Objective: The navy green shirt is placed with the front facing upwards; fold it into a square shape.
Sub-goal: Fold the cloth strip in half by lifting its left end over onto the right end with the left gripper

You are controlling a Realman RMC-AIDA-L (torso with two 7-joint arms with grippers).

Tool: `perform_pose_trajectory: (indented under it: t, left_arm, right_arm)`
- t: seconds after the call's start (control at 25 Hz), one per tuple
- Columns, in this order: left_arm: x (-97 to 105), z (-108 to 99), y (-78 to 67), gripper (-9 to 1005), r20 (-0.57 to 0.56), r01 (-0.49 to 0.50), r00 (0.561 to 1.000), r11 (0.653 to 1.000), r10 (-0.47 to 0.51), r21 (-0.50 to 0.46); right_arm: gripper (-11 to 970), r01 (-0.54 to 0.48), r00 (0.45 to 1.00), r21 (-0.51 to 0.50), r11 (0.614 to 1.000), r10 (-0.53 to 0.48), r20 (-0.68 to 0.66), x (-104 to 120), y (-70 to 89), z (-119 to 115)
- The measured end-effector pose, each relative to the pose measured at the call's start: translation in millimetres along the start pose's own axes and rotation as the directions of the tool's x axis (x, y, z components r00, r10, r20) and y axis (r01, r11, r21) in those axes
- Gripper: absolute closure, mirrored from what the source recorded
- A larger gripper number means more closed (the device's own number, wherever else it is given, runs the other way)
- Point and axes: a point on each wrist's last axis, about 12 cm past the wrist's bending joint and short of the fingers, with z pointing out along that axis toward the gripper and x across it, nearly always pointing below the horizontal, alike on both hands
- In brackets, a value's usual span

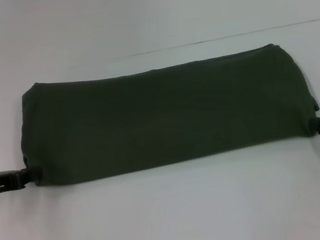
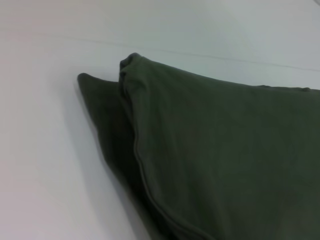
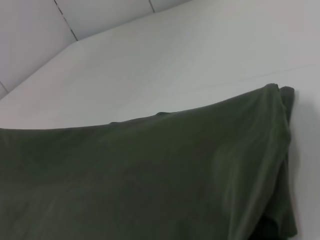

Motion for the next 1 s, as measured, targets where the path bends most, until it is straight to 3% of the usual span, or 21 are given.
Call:
perform_pose_trajectory:
  t: [0.2, 0.52, 1.0]
  left_arm:
    - [0, 2, -3.3, 960, -0.012, -0.018, 1.0, 1.0, 0.018, 0.018]
    - [6, -9, -2.8, 959, -0.028, -0.049, 0.998, 0.998, 0.051, 0.044]
    - [24, -25, 2.1, 959, -0.048, -0.098, 0.994, 0.994, 0.101, 0.05]
  right_arm:
    - [945, 0.001, 1.0, 0.005, 1.0, -0.001, 0.0, 0, -0.6, 0]
    - [945, 0.018, 1.0, -0.013, 1.0, -0.018, -0.001, 4, 0.2, -5]
    - [946, 0.057, 0.998, -0.126, 0.99, -0.057, 0.007, 27, 9.0, -33]
